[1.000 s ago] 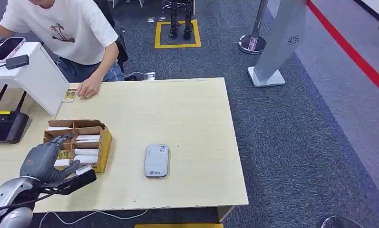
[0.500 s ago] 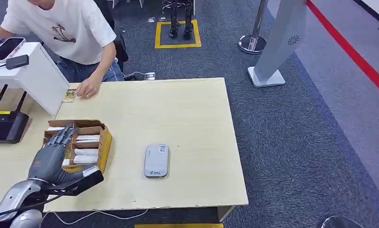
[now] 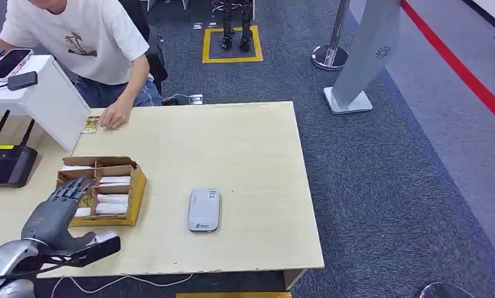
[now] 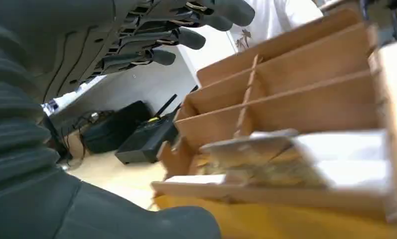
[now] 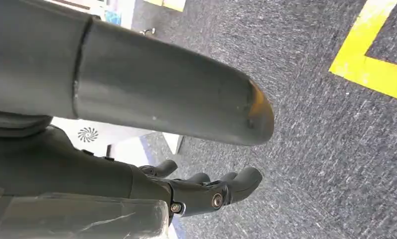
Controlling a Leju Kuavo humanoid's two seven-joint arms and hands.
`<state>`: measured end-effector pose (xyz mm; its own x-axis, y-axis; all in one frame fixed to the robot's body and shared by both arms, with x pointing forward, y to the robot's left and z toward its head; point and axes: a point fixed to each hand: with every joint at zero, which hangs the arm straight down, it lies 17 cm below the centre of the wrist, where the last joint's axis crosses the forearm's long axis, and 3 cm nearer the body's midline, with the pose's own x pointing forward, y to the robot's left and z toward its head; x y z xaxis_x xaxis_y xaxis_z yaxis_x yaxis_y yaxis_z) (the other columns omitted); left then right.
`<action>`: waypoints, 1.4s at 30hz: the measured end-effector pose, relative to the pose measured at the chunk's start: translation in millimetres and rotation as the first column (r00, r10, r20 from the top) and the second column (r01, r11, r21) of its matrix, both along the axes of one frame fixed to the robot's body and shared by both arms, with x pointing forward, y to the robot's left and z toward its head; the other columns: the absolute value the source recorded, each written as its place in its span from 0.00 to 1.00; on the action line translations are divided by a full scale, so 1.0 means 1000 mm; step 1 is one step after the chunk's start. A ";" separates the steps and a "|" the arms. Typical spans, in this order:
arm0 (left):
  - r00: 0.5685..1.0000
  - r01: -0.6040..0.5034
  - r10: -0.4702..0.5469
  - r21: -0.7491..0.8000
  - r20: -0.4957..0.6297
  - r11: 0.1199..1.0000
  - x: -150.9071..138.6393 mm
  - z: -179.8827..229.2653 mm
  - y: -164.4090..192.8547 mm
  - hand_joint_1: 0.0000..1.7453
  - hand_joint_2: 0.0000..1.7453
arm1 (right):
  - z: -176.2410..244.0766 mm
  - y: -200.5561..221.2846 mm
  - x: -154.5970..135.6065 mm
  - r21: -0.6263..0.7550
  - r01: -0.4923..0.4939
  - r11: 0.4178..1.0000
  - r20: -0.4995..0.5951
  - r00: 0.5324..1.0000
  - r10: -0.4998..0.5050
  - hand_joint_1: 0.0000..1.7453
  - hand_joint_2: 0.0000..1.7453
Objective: Pass the card to the sensor for recognition and then transmit it.
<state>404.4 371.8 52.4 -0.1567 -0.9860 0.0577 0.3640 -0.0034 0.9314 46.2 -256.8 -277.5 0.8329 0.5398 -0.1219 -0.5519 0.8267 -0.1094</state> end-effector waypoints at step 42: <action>0.998 0.036 -0.032 -0.068 0.055 0.997 0.008 -0.007 -0.033 0.00 1.00 | 0.001 0.003 0.007 0.007 -0.032 0.999 0.003 0.999 0.032 0.00 0.00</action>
